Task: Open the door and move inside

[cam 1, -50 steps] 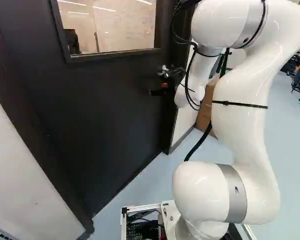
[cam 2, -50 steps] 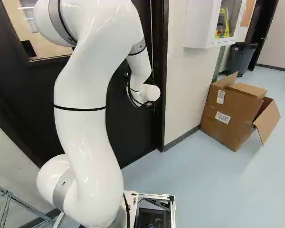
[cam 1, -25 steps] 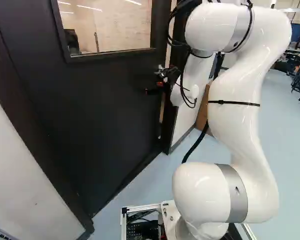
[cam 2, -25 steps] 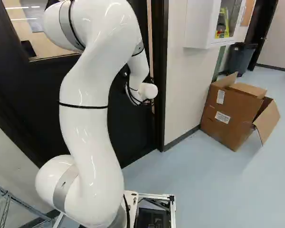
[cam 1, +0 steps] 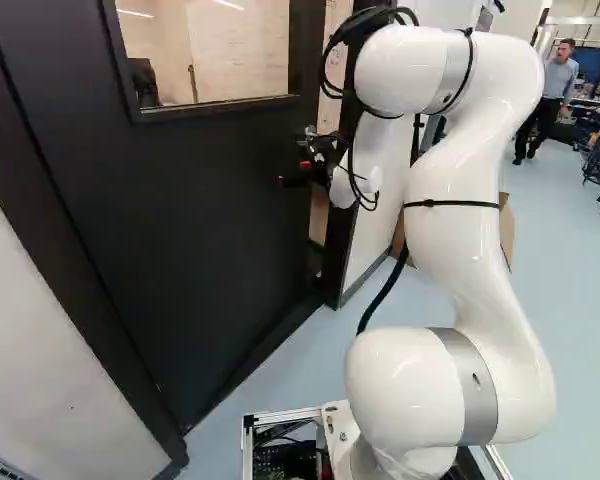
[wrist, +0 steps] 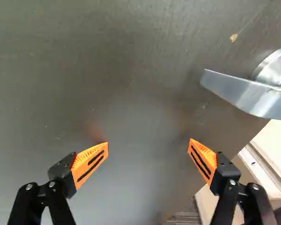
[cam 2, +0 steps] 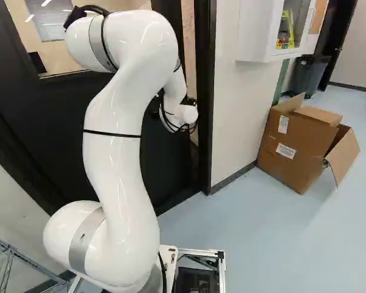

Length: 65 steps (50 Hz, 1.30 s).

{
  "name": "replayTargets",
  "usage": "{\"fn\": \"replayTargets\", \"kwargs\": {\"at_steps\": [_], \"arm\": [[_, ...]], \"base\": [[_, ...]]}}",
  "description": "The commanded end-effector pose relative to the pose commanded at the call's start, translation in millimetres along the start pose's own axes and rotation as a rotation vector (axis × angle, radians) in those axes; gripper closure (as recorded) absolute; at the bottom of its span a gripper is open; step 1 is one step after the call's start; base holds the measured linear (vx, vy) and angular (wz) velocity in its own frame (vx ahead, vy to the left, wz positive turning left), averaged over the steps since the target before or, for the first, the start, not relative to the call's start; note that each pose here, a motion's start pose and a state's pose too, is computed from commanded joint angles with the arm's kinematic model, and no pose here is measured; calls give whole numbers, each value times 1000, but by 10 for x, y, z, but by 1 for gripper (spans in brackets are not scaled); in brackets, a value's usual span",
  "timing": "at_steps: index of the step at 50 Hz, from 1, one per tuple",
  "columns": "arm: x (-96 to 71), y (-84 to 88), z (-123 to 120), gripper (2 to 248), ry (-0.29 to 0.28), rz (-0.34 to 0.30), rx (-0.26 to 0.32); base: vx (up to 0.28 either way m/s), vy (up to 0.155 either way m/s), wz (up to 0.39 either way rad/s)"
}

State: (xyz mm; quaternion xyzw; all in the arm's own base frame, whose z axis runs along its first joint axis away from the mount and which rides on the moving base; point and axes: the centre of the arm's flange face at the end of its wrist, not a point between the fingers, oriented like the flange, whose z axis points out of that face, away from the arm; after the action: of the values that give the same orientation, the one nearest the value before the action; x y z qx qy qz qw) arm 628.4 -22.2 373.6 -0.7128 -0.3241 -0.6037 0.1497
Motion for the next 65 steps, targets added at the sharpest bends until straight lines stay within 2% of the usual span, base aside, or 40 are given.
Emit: {"fn": "replayTargets", "kwargs": {"at_steps": [22, 41, 52, 65], "arm": [[46, 22, 518, 3, 33, -63, 72], [76, 46, 937, 3, 63, -107, 109], [81, 38, 969, 3, 66, -109, 112], [83, -35, 754, 3, 48, -86, 103]], "base": [[0, 0, 0], [0, 0, 0], [0, 0, 0], [0, 0, 0]]}}
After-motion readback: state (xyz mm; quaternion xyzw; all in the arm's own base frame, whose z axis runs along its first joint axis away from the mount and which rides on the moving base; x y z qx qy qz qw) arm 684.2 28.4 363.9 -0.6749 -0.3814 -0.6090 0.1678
